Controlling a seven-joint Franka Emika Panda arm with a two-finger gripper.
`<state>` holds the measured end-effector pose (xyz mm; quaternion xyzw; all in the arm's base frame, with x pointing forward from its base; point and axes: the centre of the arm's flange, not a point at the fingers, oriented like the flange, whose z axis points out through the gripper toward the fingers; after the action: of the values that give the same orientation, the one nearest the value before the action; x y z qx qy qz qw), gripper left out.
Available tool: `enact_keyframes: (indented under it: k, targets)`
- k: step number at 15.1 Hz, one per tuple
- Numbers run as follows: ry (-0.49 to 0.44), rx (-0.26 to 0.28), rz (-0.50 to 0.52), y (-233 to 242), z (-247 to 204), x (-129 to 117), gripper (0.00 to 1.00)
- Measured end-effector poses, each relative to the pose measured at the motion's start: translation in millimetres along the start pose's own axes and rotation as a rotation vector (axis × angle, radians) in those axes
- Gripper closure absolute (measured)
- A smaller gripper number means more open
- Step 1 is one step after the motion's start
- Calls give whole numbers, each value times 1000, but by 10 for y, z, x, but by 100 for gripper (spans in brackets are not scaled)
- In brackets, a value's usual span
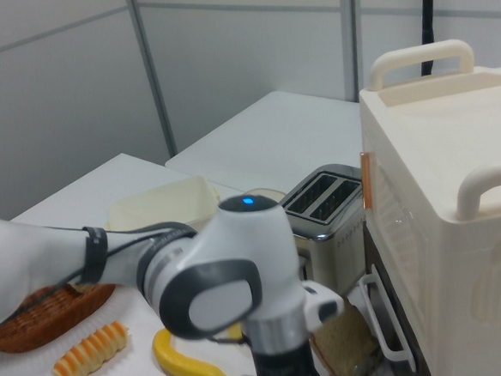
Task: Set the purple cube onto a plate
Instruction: 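Carry the purple cube over the pink plate and lower it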
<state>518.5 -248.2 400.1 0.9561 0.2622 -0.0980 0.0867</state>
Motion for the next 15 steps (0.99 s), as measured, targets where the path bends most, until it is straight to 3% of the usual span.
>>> enact_keyframes:
  k: [5, 9, 12, 15]
  targets:
    - [10, 32, 49, 364, 193, -592, 45]
    - [-5, 26, 91, 524, 403, -791, 45]
    - [-11, 22, 104, 577, 532, -799, 46]
    - [25, 45, 145, 611, 585, -768, 19]
